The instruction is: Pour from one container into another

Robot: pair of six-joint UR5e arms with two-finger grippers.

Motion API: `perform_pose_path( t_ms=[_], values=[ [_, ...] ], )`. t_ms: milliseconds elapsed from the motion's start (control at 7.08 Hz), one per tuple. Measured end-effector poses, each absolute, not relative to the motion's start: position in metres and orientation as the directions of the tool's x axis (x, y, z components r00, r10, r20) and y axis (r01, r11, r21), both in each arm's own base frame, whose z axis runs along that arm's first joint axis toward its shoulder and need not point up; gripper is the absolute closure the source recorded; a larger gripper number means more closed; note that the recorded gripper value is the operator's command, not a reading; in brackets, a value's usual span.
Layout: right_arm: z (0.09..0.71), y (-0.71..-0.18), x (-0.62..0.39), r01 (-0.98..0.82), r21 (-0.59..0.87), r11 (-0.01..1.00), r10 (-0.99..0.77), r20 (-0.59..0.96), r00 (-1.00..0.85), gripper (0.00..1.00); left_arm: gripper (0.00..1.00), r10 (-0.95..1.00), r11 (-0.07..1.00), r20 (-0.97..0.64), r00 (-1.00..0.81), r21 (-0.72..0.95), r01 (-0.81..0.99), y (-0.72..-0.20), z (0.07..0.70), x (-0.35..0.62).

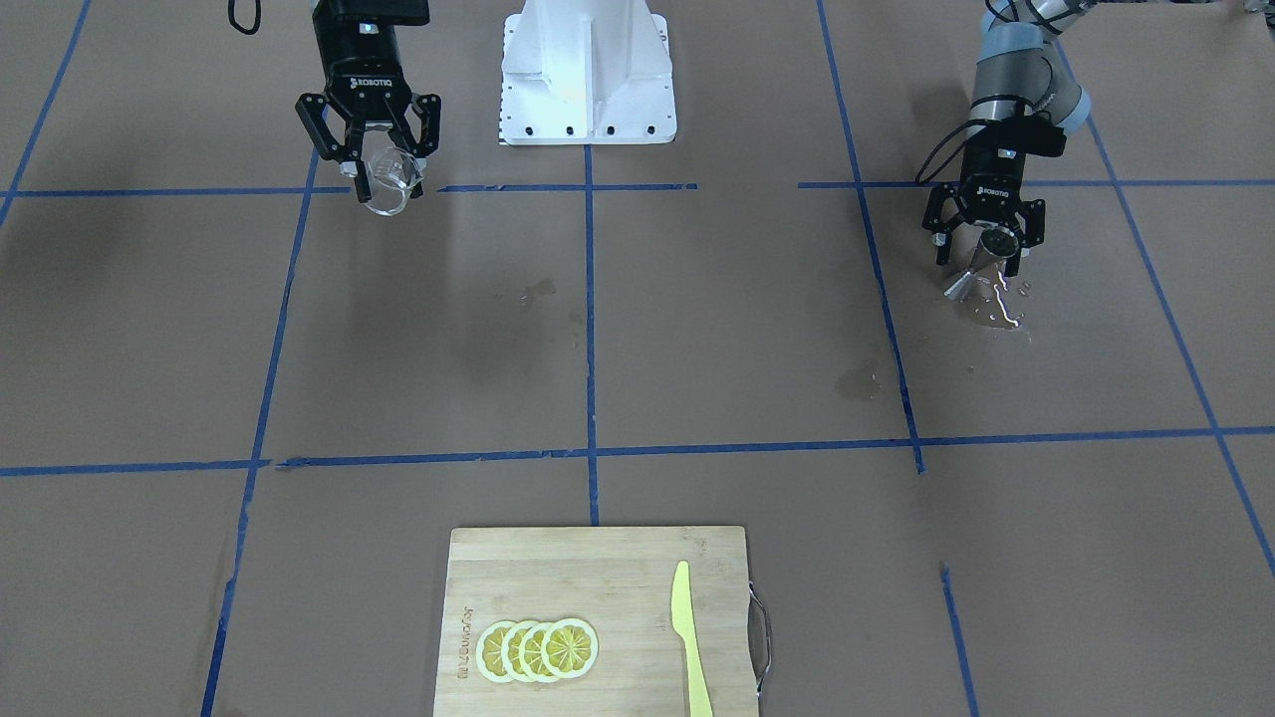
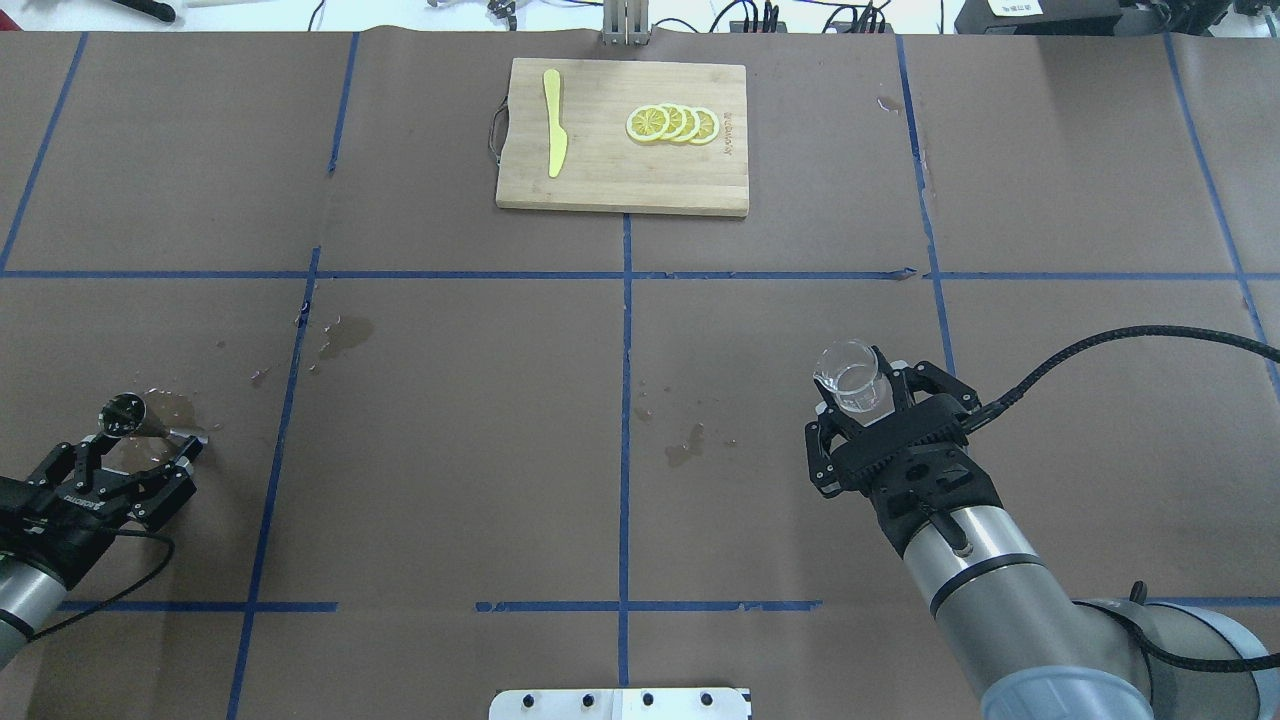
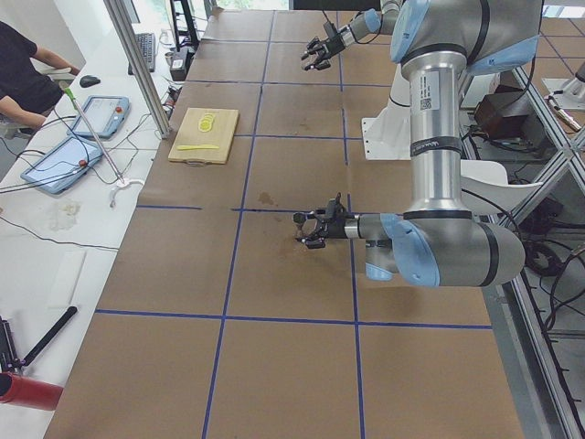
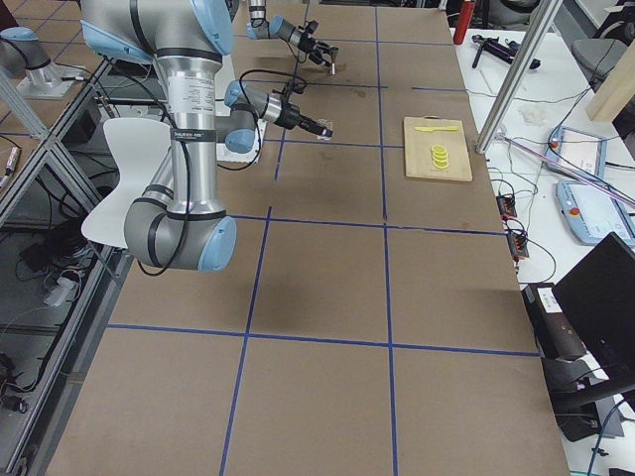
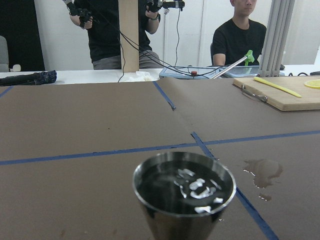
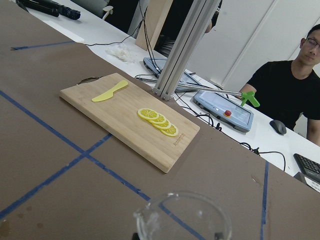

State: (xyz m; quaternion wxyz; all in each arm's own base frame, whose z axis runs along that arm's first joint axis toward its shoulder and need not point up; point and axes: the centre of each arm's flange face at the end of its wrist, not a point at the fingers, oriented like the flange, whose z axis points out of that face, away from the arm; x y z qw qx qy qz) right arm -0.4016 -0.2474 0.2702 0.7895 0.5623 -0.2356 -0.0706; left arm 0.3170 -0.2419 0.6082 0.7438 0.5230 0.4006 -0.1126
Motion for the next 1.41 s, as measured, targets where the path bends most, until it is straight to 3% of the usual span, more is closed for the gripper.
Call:
perform_pose_path(
  t_ms=[847, 1271, 1412],
  values=[
    [0.271, -0.247, -0.402, -0.153, 0.921, 0.359, -0.377, 0.293, 0.879, 1.0, 0.0, 0.412, 0.718, -0.698, 0.586, 0.645, 0.263, -0.207, 0.631, 0.233],
    [0.278, -0.247, -0.403, -0.221, 0.892, 0.395, -0.342, 0.366, 0.866, 1.0, 0.0, 0.371, 0.838, -0.745, 0.554, 0.526, 0.145, -0.223, 0.651, 0.155],
    [0.283, -0.248, -0.405, -0.273, 0.866, 0.42, -0.311, 0.42, 0.853, 1.0, 0.0, 0.406, 0.829, -0.718, 0.565, 0.549, 0.102, -0.235, 0.662, 0.13]
  ],
)
